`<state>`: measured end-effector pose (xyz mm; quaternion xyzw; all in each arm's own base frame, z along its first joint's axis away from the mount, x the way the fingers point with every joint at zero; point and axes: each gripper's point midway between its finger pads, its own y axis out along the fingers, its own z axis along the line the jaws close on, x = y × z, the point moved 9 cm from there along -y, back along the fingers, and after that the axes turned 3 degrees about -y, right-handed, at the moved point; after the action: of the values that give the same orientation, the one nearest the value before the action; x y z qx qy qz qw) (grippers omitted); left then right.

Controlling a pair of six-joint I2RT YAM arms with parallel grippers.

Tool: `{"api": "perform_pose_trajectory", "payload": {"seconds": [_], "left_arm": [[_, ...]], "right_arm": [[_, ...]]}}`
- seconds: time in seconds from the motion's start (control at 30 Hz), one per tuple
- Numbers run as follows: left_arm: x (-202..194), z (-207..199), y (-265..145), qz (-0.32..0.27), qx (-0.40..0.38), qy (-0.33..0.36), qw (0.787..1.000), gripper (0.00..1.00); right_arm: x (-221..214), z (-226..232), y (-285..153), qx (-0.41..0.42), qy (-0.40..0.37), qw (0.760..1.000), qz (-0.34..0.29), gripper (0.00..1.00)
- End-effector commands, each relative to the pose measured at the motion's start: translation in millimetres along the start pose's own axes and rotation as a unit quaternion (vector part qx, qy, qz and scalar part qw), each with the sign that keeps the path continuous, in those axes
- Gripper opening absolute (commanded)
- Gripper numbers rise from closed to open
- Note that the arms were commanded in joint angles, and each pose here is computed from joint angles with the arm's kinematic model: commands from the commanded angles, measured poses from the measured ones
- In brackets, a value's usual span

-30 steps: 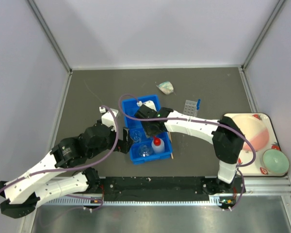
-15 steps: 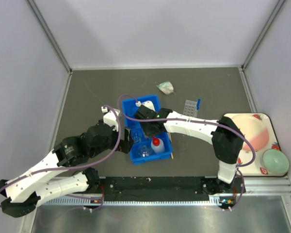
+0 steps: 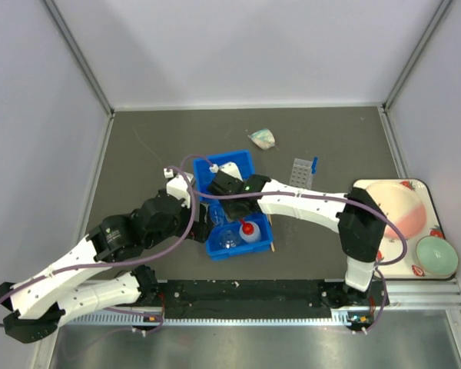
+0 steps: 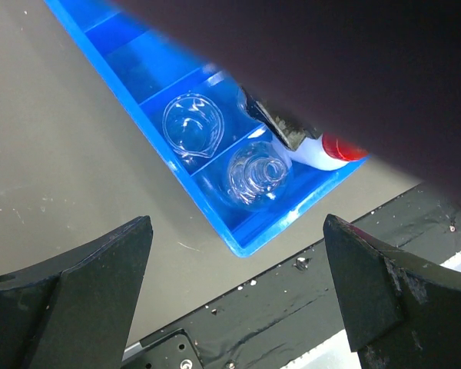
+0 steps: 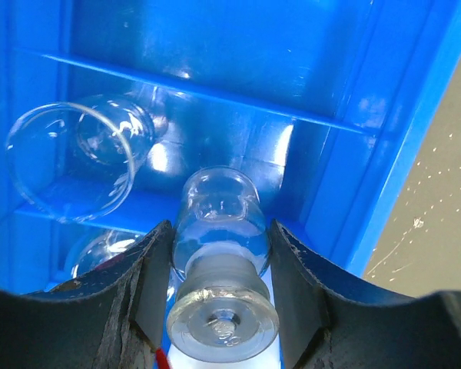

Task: Organize the chemistry lab equipment

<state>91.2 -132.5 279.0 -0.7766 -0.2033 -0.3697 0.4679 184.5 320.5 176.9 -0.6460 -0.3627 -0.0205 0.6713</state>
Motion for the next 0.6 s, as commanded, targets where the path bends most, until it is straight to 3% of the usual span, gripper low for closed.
{"api": "perform_pose_trajectory", "payload": {"seconds": [0.0, 0.57], "left_arm": [[6, -4, 2, -0.016, -0.01, -0.006, 1.0, 0.98], [6, -5, 1, -0.012, -0.012, -0.012, 1.0, 0.98]], "right_arm": [[23, -1, -50, 0.014, 0.01, 0.998, -0.068, 0.26], [47, -4, -56, -0.011, 0.0, 0.995, -0.098, 0.27]]}}
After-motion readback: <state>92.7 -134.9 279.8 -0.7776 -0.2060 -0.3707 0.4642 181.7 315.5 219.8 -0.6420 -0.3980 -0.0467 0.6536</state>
